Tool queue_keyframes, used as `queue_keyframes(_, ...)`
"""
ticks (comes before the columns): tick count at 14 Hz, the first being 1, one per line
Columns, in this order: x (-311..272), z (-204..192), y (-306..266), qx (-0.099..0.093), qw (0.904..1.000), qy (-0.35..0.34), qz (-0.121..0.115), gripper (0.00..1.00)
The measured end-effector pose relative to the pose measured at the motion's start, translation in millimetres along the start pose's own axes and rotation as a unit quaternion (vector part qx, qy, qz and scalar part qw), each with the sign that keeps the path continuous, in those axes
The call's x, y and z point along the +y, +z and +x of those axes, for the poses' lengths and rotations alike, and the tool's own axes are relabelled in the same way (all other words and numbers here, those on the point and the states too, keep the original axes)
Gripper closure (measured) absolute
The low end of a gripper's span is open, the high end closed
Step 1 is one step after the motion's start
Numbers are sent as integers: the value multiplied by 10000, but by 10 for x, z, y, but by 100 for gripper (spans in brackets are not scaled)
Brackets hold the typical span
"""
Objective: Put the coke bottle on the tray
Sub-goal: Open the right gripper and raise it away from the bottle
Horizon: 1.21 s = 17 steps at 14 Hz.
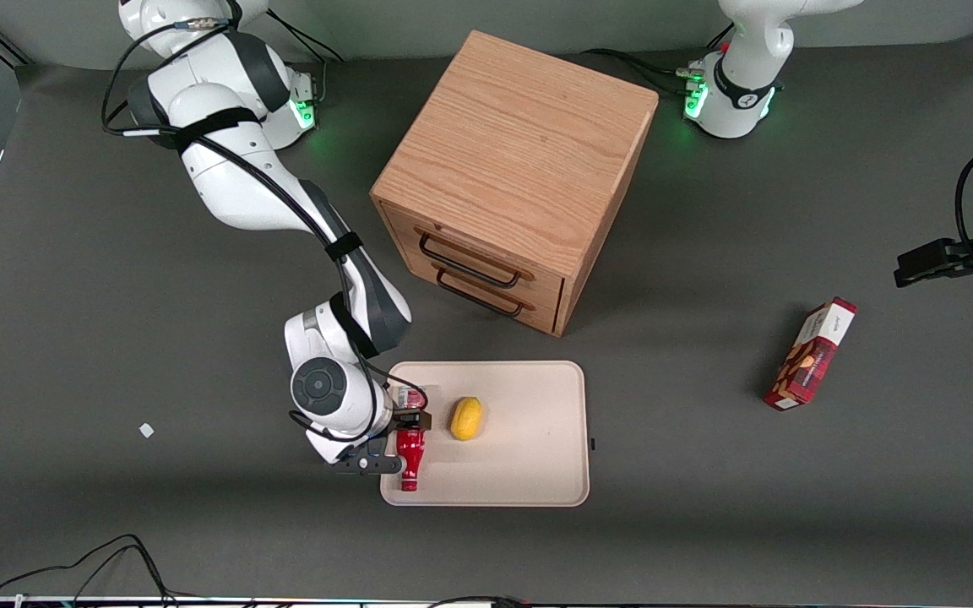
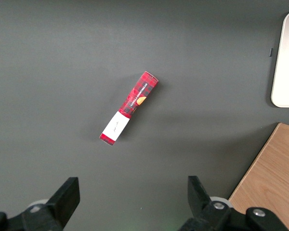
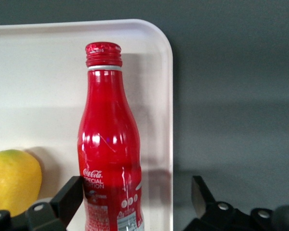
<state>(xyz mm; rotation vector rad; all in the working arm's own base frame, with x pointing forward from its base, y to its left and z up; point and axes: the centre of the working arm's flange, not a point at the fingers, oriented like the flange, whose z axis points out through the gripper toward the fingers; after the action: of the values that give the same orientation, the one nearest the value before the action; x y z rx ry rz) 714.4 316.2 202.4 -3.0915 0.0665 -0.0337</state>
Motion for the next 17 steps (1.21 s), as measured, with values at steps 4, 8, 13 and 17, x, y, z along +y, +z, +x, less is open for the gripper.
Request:
queue_keyframes(4,12,24,-153,-14,10000,13,-6,0)
queue_keyframes(8,187,-58,-604,-272,9995,106,-124,0)
queue_keyframes(13,880,-286,-1371,-531,9978,323,-224,0)
queue_keyframes(17,1627,-636,-2171,-936,9952,99,-278,0)
